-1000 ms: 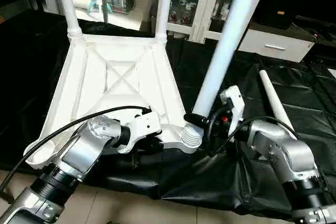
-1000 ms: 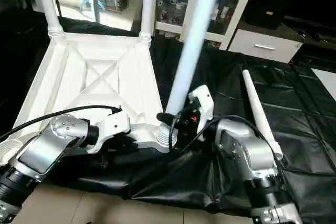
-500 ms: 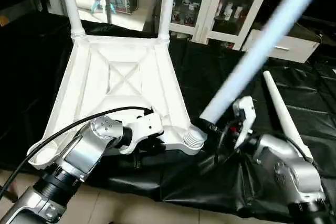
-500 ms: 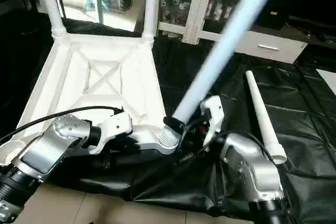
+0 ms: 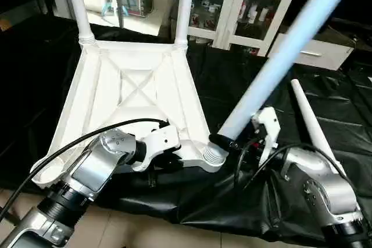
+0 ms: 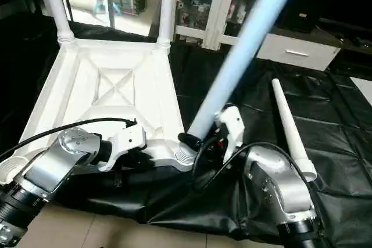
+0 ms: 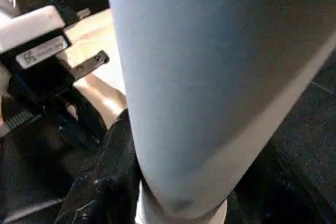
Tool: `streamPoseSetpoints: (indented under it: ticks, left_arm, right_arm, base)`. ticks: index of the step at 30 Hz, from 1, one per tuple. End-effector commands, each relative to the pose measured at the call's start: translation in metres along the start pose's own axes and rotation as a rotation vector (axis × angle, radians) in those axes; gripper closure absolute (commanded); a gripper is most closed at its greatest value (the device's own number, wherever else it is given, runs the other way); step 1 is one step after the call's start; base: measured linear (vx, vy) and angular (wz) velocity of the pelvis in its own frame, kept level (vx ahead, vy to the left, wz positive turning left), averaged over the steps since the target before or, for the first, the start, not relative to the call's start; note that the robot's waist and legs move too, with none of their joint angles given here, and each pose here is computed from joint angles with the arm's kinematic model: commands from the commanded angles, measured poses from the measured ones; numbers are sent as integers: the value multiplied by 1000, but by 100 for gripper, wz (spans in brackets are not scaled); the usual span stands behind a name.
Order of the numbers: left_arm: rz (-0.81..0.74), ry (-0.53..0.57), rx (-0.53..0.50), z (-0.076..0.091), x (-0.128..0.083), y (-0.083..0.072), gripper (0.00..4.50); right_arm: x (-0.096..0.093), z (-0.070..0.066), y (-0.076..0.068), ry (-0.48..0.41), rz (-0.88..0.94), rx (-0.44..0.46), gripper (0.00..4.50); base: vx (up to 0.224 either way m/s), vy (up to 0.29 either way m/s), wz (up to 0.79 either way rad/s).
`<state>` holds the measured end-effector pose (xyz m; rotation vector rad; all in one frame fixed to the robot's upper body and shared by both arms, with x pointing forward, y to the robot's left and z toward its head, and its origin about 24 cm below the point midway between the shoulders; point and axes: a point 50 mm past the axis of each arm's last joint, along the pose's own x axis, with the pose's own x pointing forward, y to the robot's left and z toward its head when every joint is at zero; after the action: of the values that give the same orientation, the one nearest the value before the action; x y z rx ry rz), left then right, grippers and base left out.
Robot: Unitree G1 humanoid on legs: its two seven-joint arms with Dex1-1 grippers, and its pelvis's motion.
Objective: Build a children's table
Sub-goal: Insert table leg to table base
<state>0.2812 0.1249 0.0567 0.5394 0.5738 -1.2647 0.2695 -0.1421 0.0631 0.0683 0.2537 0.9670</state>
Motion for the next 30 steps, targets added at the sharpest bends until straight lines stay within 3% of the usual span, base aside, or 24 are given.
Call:
streamPoseSetpoints:
  ticks: [1, 7, 20, 30]
  left_arm:
    - [38, 5, -36, -5, 0, 3, 443]
    - [41, 4, -40, -5, 0, 2, 443]
    - [55, -9, -49, -5, 0, 3, 450]
    - [53, -6, -51, -5, -1, 3, 450]
  right_arm:
    - [-2, -35, 4, 192, 18, 88, 264]
    - [-4, -50, 1, 326, 23, 86, 264]
    - [-5, -48, -8, 220, -88, 131, 264]
    - [-4, -49, -6, 223, -77, 122, 264]
  base:
    - [0, 0, 0]
    - [0, 0, 0]
    - [0, 0, 0]
    - [0, 0, 0]
